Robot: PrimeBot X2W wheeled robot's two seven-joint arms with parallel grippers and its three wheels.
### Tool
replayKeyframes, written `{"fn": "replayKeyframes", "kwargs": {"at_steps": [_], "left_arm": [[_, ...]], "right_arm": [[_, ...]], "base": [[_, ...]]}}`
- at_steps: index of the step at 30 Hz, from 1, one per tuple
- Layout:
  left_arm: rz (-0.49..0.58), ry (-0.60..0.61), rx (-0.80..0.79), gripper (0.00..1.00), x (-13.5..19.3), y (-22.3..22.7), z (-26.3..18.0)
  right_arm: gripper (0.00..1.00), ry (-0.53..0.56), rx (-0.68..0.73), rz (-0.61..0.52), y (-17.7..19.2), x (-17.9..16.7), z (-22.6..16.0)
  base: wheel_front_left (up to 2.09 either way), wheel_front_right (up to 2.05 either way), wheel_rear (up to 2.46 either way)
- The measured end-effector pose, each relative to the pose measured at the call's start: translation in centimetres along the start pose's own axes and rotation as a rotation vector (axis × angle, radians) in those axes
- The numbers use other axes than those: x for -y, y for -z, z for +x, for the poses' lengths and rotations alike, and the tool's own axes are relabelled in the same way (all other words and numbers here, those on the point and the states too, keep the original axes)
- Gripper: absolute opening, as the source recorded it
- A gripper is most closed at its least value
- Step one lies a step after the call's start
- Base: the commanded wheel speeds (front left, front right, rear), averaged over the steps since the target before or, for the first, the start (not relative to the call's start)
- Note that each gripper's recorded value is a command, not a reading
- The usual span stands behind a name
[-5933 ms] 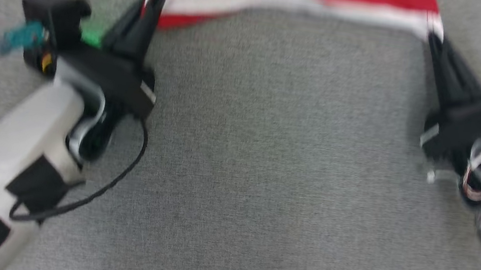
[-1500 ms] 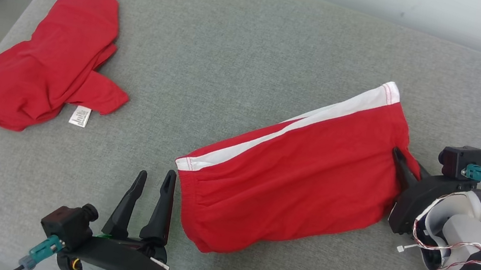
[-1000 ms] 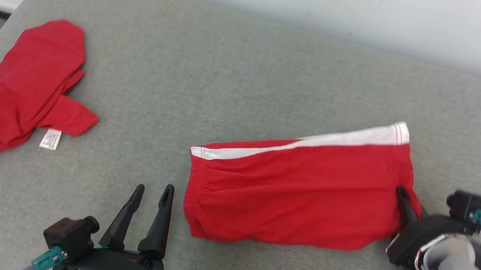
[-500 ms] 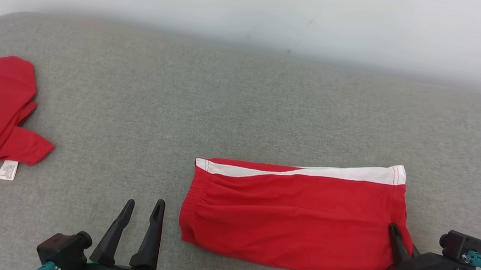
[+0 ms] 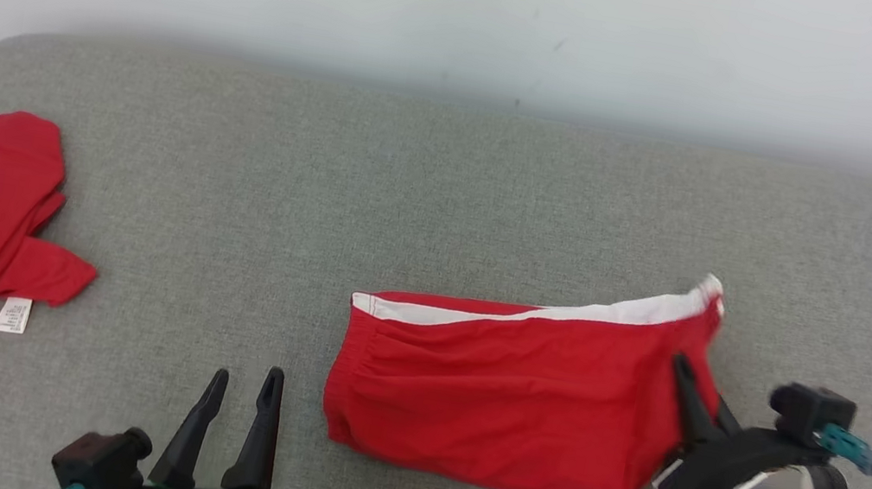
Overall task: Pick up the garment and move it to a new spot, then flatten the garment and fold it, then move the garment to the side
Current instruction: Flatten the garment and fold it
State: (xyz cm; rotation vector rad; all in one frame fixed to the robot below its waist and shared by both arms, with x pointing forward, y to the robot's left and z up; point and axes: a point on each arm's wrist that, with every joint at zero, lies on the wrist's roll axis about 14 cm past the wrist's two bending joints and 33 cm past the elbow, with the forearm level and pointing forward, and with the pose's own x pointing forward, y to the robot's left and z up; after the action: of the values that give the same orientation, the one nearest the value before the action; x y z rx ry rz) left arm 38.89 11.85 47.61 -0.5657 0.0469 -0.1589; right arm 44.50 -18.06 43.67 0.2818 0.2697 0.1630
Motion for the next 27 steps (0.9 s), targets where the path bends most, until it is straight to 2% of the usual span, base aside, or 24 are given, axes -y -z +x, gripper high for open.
{"fn": "replayKeyframes", "kwargs": {"at_steps": [7, 13, 18, 22, 25, 27], "left_arm": [[0.000, 0.002, -0.007, 1.00, 0.2, 0.2, -0.6], [0.001, 0.004, -0.011, 1.00, 0.3, 0.4, -1.3], [0.011, -0.012, -0.008, 1.00, -0.1, 0.2, -1.9], [0.014, -0.031, -0.006, 1.00, -0.7, 0.2, -2.4], [0.016, -0.046, -0.002, 1.00, -1.1, 0.0, -2.7], [0.018, -0.057, 0.004, 1.00, -1.5, -0.2, -2.8]], "right_arm": [[0.00, -0.206, 0.078, -0.070, -1.7, -6.9, -0.4], [0.00, -0.453, 0.045, -0.081, -0.3, -15.8, -1.8], [0.00, -0.609, -0.024, -0.086, 2.0, -21.8, -2.9], [0.00, -0.678, -0.056, -0.096, 3.2, -25.1, -2.8], [0.00, -0.675, -0.089, -0.112, 4.5, -25.6, -2.2], [0.85, -0.654, -0.099, -0.113, 4.8, -25.3, -1.4]], "base": [[0.00, 0.00, 0.00], [0.00, 0.00, 0.00], [0.00, 0.00, 0.00], [0.00, 0.00, 0.00], [0.00, 0.00, 0.00], [0.00, 0.00, 0.00]]}}
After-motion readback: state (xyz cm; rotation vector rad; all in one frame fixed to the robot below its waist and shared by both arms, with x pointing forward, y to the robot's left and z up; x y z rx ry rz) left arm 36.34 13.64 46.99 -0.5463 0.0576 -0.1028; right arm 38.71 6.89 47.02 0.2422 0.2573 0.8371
